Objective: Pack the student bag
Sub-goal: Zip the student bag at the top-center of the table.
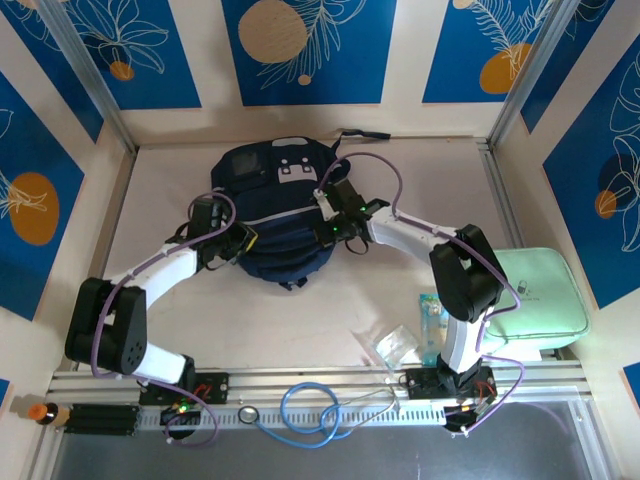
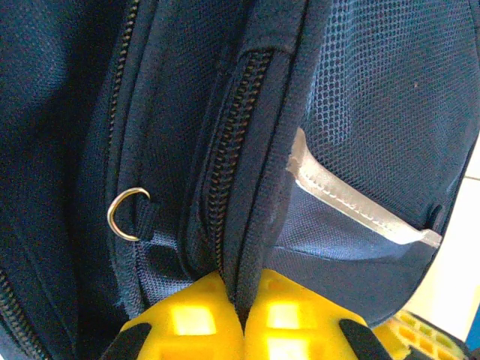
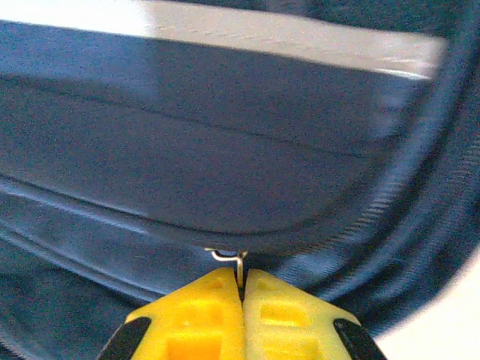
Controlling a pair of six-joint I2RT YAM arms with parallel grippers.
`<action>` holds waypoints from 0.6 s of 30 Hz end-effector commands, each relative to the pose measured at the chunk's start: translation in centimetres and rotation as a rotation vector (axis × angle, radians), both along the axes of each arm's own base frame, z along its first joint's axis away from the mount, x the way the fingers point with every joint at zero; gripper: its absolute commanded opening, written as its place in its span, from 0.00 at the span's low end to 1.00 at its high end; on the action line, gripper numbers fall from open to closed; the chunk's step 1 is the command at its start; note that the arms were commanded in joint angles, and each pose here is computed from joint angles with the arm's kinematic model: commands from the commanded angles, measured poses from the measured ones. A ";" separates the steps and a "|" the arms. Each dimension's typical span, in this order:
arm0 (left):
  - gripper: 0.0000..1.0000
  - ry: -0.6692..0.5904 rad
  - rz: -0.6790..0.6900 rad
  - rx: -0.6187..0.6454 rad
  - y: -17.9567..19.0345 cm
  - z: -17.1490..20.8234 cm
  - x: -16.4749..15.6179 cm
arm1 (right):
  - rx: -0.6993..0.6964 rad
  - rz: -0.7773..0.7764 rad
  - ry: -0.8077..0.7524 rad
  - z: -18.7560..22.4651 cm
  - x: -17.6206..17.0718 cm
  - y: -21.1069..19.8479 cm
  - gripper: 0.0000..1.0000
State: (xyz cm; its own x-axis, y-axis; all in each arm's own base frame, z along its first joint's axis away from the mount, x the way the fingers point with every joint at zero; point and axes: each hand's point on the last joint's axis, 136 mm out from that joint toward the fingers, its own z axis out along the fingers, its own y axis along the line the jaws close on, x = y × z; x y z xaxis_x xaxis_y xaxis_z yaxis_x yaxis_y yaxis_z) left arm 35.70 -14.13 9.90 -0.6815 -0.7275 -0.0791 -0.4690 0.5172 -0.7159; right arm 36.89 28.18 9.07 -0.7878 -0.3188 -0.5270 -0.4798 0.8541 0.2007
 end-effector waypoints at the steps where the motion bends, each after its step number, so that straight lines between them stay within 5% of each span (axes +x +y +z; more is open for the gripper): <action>1: 0.00 -0.058 -0.020 0.042 0.8 1.1 1.5 | -0.091 -0.041 -0.035 0.6 0.8 -3.4 0.00; 11: 0.00 -0.009 -0.226 0.067 0.5 -0.8 -0.7 | -0.135 0.124 -0.038 0.6 3.0 -5.3 0.00; 18: 0.00 0.038 -0.424 0.238 1.6 -1.4 -3.1 | -0.117 0.215 -0.060 1.5 4.6 -5.5 0.00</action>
State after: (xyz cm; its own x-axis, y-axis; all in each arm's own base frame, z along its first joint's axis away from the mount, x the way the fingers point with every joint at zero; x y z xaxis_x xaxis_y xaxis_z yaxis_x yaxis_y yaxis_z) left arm 35.50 -14.03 10.28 -0.8518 -0.4835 -0.2018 -0.2512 0.7148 -0.6527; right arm 39.92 25.03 10.38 -0.6749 -0.5032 -0.5397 -0.6589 0.7403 0.1337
